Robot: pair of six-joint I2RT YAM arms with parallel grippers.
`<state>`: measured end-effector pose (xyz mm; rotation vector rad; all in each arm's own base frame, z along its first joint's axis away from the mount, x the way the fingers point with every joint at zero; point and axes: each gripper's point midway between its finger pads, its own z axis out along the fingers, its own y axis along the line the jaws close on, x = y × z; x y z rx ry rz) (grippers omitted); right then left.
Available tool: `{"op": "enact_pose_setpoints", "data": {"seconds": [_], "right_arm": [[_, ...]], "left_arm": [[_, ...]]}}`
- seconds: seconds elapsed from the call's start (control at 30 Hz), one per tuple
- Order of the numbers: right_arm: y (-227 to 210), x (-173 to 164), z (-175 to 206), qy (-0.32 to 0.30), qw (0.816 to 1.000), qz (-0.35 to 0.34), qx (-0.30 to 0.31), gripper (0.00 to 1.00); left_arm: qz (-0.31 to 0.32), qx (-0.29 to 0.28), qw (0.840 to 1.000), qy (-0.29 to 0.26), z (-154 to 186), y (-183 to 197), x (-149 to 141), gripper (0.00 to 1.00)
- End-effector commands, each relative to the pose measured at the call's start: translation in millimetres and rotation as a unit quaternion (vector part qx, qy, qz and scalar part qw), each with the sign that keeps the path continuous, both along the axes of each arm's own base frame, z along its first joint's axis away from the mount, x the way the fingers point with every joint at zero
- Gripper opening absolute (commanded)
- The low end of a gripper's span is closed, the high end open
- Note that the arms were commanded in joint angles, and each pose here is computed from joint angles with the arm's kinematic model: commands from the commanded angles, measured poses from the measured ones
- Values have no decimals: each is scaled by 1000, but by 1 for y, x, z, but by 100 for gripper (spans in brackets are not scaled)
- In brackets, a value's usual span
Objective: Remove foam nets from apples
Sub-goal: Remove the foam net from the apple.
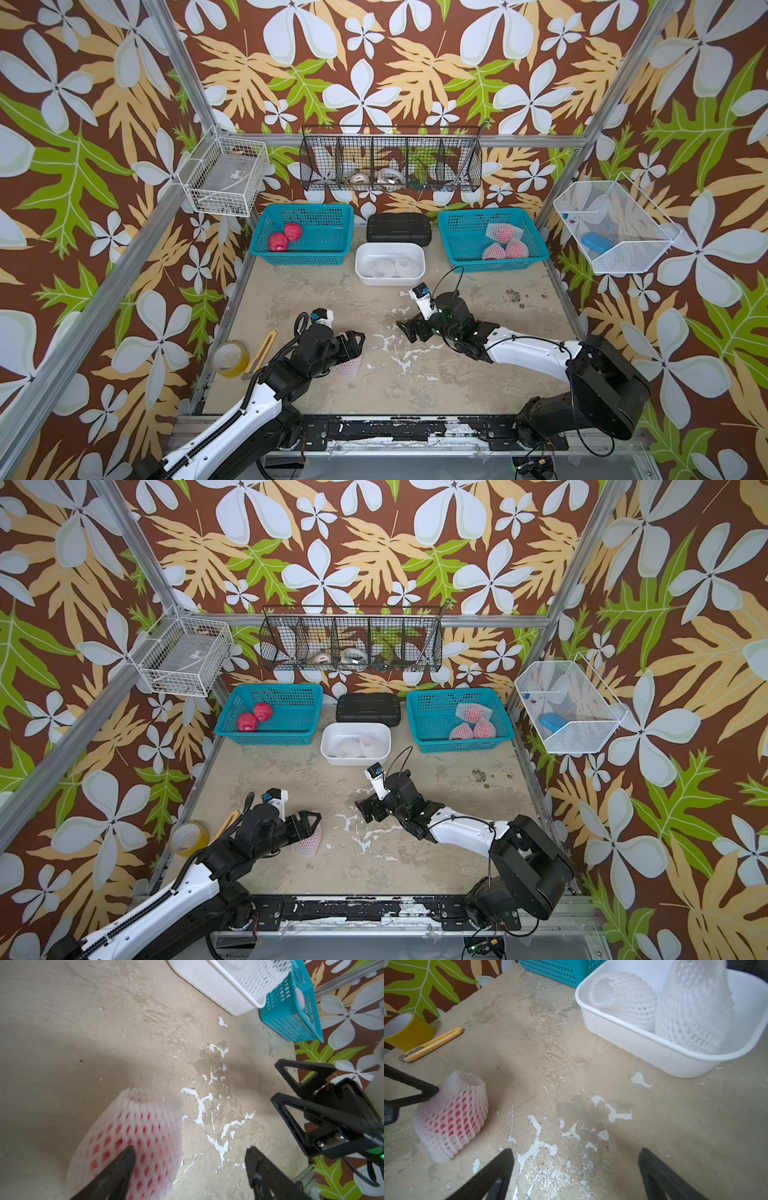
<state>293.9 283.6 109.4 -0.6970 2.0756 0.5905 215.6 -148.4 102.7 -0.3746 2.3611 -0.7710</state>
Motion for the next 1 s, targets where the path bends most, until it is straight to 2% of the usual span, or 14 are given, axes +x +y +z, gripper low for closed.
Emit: {"op": "enact_pose_setpoints", "data": {"seconds": [0.0,0.13,0.33,0.47,0.7,0.8,0.97], "right_arm": [[-1,5,8,-31,999,-9,21,96],[-1,4,3,-30,999,-10,22,96],[-4,5,2,-41,999,-15,23,96],[-6,7,6,-50,998,-22,22,96],[-7,7,5,-50,998,-21,18,96],[-5,7,3,-46,999,-19,17,96],[-1,7,-1,-36,999,-12,19,96]], "left_arm": [[41,52,996,53,-19,23,-13,85],[45,62,996,36,-2,25,-8,85],[47,73,995,56,12,26,-12,85],[31,69,992,103,2,17,-32,87],[17,87,984,152,-28,13,-65,88],[14,88,984,154,-39,12,-73,88],[10,88,986,138,-52,11,-70,90]]}}
